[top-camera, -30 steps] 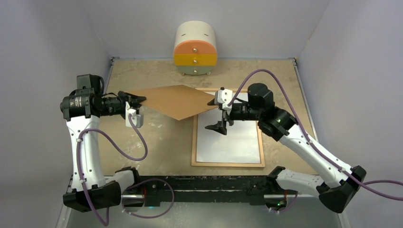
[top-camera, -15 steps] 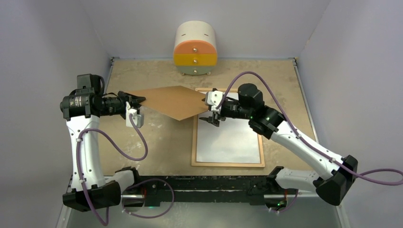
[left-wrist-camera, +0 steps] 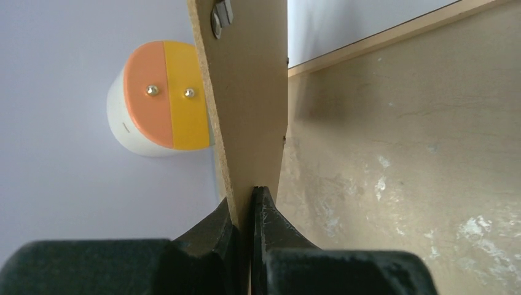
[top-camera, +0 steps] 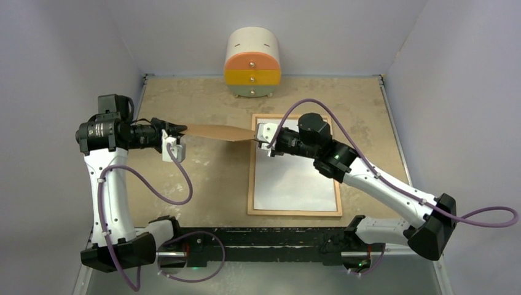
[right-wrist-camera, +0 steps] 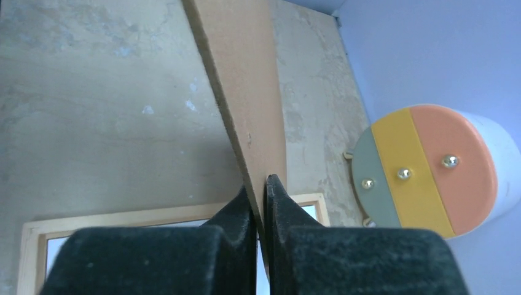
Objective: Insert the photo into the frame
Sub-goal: Turn over the photo frame item on the photo frame.
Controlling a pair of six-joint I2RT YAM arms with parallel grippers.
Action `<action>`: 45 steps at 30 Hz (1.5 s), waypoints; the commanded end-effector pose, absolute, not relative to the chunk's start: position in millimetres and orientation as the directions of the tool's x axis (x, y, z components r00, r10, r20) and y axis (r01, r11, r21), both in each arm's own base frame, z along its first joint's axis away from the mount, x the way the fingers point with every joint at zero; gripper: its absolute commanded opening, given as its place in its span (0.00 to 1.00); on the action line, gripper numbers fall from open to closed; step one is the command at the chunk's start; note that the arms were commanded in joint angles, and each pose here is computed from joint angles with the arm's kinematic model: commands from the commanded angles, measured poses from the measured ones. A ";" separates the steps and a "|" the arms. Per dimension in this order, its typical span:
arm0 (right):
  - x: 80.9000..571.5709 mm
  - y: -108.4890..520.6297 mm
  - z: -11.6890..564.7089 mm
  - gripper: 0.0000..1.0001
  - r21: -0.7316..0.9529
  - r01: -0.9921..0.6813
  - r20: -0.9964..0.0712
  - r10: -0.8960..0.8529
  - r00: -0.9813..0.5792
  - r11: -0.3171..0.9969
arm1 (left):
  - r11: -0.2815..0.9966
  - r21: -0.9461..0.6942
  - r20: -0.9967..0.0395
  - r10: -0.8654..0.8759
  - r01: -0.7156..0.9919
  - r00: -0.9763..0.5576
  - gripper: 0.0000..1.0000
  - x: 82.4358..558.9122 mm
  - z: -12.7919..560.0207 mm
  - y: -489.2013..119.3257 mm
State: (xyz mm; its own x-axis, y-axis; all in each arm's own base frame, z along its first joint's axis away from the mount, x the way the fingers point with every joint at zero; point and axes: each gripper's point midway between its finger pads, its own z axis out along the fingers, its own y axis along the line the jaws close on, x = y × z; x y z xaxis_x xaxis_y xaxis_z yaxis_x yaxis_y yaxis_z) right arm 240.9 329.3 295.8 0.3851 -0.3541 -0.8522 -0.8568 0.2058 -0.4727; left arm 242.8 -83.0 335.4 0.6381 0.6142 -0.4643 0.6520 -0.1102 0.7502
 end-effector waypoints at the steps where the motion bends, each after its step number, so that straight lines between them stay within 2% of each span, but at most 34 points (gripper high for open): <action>1: 237.3 341.4 325.4 0.00 -0.372 -0.891 -0.916 -0.256 0.308 0.259 | -0.117 0.851 -0.377 0.542 0.511 0.751 0.00 247.1 372.1 -96.2; 3: 237.0 346.6 334.4 0.00 -0.281 -0.916 -0.950 -0.220 0.223 0.286 | -0.110 0.866 -0.355 0.553 0.489 0.754 0.02 251.3 375.2 -94.6; 4: 236.2 349.9 337.4 0.00 -0.218 -0.929 -0.966 -0.203 0.162 0.298 | -0.085 0.878 -0.348 0.561 0.471 0.751 0.25 256.9 380.4 -93.6; 5: 234.4 354.2 339.2 0.00 -0.154 -0.942 -0.977 -0.188 0.099 0.299 | -0.025 0.885 -0.367 0.576 0.465 0.730 0.54 263.3 389.4 -91.6; 6: 229.7 358.2 337.3 0.00 -0.100 -0.956 -0.980 -0.195 0.047 0.274 | 0.046 0.895 -0.383 0.588 0.443 0.712 0.69 271.2 402.4 -89.3; 7: 227.4 360.9 336.6 0.00 -0.067 -0.964 -0.979 -0.204 0.013 0.259 | 0.124 0.894 -0.415 0.589 0.430 0.693 0.76 277.2 412.8 -87.5; 9: 224.0 367.0 341.0 0.00 -0.021 -0.972 -0.980 -0.196 -0.027 0.236 | 0.249 0.898 -0.438 0.592 0.364 0.676 0.81 287.0 435.3 -81.9; 12: 222.1 373.5 351.7 0.00 0.036 -0.972 -0.987 -0.143 -0.070 0.232 | 0.383 0.864 -0.501 0.585 0.327 0.638 0.84 300.1 453.2 -72.3; 17: 220.1 381.4 361.9 0.00 0.219 -0.943 -0.966 -0.081 -0.246 0.249 | 0.665 0.653 -0.738 0.453 0.361 0.501 0.87 324.4 488.3 -53.4; 22: 236.8 366.9 368.9 0.00 0.339 -0.890 -0.933 -0.013 -0.359 0.304 | 0.756 0.489 -0.846 0.289 0.436 0.448 0.89 323.2 506.9 -58.9; 25: 250.8 340.8 385.0 0.00 0.544 -0.806 -0.838 0.102 -0.536 0.233 | 0.760 0.444 -0.879 0.268 0.475 0.394 0.91 328.4 506.1 -59.3; 27: 259.8 325.0 387.1 0.00 0.644 -0.740 -0.765 0.120 -0.633 0.194 | 0.786 0.399 -0.908 0.264 0.472 0.326 0.91 336.8 501.2 -52.5; 33: 274.8 294.6 364.1 0.00 0.758 -0.614 -0.645 0.112 -0.756 0.222 | 0.839 0.355 -0.934 0.342 0.414 0.107 0.93 364.7 459.5 -21.4; 37: 280.6 276.7 339.9 0.00 0.883 -0.440 -0.464 0.161 -0.871 0.160 | 0.851 0.331 -0.929 0.370 0.408 -0.020 0.93 372.6 415.8 -8.9; 45: 287.7 262.9 309.5 0.00 0.973 -0.180 -0.220 0.339 -0.915 0.147 | 0.865 0.306 -0.868 0.425 0.396 -0.256 0.82 371.8 330.5 14.9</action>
State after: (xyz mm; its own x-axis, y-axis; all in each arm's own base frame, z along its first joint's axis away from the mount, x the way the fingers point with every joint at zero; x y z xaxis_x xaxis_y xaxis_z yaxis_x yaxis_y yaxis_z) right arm 296.1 265.7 264.7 -0.9278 0.2497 -0.2770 -0.2075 0.2717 0.9397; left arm 374.6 -3.4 362.0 -0.1423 0.3740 -0.9165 0.4349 0.8553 0.2815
